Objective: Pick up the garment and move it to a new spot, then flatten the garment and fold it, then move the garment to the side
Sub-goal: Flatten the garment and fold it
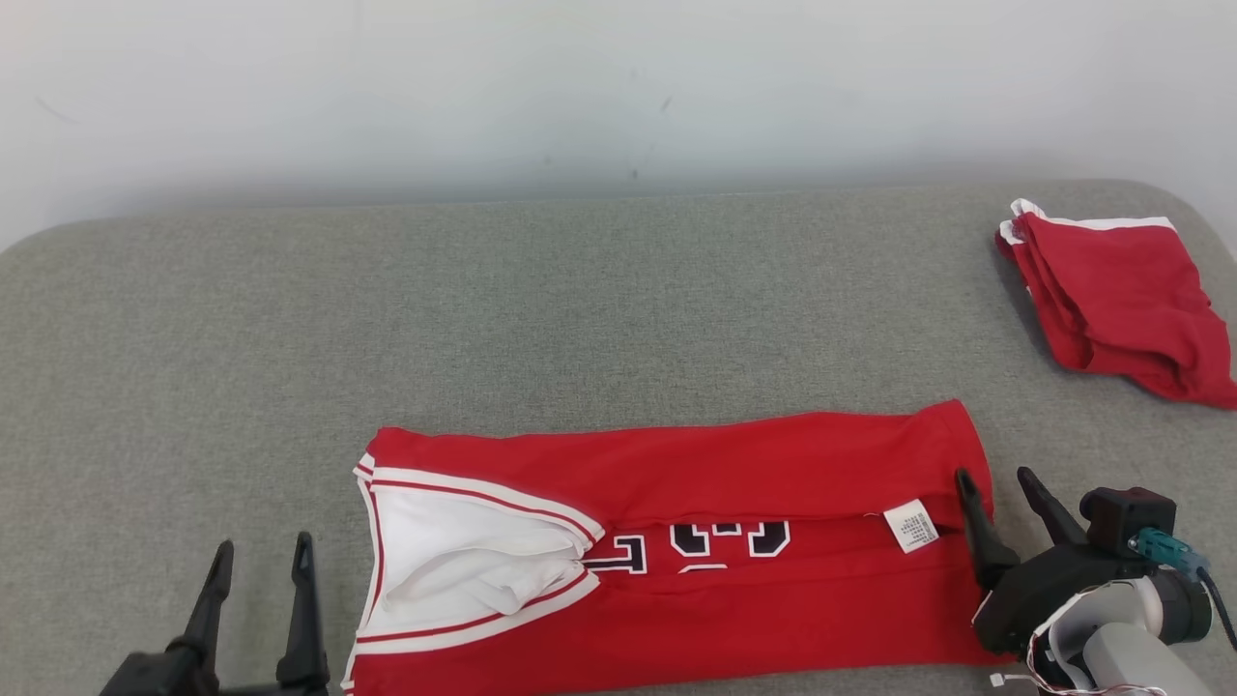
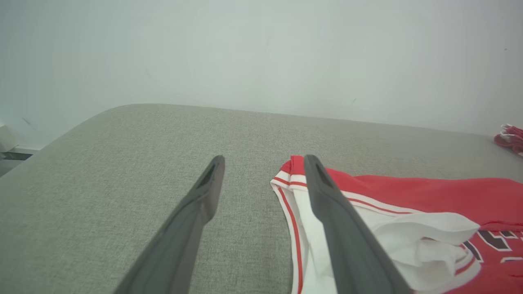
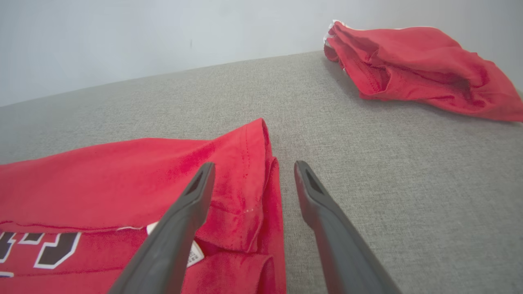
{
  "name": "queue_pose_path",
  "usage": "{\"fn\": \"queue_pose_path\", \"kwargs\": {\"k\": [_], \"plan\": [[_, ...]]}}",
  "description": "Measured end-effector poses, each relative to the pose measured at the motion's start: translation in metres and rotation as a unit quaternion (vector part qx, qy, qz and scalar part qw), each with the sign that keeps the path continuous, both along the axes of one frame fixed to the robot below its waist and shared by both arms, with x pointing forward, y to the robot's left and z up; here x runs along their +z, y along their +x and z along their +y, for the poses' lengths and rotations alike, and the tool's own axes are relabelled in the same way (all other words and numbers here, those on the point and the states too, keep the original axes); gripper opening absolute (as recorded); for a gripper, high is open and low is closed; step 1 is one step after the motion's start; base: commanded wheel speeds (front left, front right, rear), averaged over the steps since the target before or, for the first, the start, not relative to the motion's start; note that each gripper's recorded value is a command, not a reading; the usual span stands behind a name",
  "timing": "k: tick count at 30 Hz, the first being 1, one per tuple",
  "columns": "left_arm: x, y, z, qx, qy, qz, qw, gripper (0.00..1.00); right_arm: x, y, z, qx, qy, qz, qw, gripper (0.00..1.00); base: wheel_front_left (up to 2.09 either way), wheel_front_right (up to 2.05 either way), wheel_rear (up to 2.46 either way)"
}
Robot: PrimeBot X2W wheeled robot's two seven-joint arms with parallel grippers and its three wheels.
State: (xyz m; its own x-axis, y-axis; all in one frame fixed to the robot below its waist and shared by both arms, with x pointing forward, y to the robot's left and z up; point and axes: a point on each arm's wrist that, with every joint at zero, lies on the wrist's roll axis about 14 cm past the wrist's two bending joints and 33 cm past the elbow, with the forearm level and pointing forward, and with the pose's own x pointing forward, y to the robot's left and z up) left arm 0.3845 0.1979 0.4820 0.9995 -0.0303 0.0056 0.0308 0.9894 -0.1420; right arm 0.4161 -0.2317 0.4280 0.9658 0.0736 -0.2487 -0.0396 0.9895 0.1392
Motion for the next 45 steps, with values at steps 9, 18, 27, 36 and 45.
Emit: {"fn": "queue_pose_path", "kwargs": {"k": [9,18,27,36,45], "plan": [[-0.003,-0.019,0.01,0.028,0.023,0.002,0.999,1.0,-0.031,-0.002,0.002,0.0,-0.026,0.075,0.997,1.0,0.0,0.0,0.0],[0.0,-0.028,0.017,0.046,0.018,-0.001,0.999,1.0,-0.047,-0.011,0.009,0.0,-0.018,0.114,0.993,0.33,0.0,0.0,0.0],[-0.002,-0.031,0.015,0.044,0.016,0.001,0.999,1.0,-0.041,-0.012,0.013,0.001,-0.007,0.101,0.995,0.0,0.0,0.0,0.0],[-0.003,-0.035,0.013,0.042,0.013,0.002,0.999,1.0,-0.02,-0.009,-0.041,-0.042,-0.035,0.071,0.996,0.0,0.0,0.0,0.0],[-0.007,-0.036,0.01,0.039,0.011,0.009,0.999,1.0,0.004,-0.005,-0.044,-0.036,-0.024,0.034,0.998,0.0,0.0,0.0,0.0]]}}
